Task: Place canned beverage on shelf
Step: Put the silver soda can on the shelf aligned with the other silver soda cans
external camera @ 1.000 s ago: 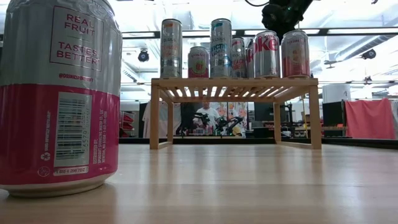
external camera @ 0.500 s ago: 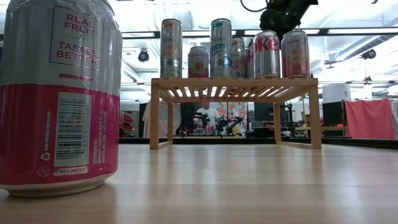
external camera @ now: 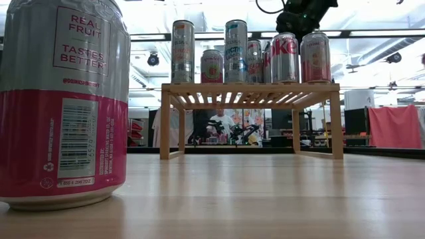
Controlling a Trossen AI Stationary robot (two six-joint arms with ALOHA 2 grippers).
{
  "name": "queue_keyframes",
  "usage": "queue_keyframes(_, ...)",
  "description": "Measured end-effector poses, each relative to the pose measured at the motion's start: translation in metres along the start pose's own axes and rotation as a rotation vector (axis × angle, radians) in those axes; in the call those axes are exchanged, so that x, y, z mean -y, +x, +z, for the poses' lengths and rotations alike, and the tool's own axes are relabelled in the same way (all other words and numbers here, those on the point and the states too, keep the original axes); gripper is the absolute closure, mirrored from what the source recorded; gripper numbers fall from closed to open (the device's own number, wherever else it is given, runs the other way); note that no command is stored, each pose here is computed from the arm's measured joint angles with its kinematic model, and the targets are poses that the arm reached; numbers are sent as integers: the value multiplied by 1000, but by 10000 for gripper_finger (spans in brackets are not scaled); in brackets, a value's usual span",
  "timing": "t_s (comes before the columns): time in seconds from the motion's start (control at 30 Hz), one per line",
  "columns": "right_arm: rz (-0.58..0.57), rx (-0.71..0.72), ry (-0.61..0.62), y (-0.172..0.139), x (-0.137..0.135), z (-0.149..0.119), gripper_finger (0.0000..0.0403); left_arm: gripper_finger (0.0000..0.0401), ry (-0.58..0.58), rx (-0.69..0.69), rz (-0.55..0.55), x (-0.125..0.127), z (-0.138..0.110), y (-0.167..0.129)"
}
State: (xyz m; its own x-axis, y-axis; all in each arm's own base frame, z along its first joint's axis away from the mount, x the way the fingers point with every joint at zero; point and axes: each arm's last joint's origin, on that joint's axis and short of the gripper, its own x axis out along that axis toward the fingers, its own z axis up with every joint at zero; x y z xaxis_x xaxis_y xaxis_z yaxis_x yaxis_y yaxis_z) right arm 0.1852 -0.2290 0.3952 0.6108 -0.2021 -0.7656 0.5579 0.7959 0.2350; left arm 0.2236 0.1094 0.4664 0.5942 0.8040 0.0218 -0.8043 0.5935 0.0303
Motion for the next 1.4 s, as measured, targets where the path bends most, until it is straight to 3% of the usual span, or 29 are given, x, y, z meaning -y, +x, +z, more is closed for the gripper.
queue_keyframes(0.3, 23, 10, -4, -3, -1, 2, 394, 51, -1, 0, 0, 0, 0, 0)
queue_keyframes(0.47, -5, 105, -27, -19, -5, 10, 394, 51, -10, 2, 0, 0, 0, 0)
queue_keyframes(0.7, -37, 248, -67, -6, 4, 31, 394, 51, -10, 2, 0, 0, 0, 0)
queue_keyframes(0.9, -30, 199, -74, 13, 11, 33, 394, 51, -10, 2, 0, 0, 0, 0)
queue_keyframes(1.4, -27, 151, -44, 18, 13, 28, 394, 51, -9, 1, 0, 0, 0, 0)
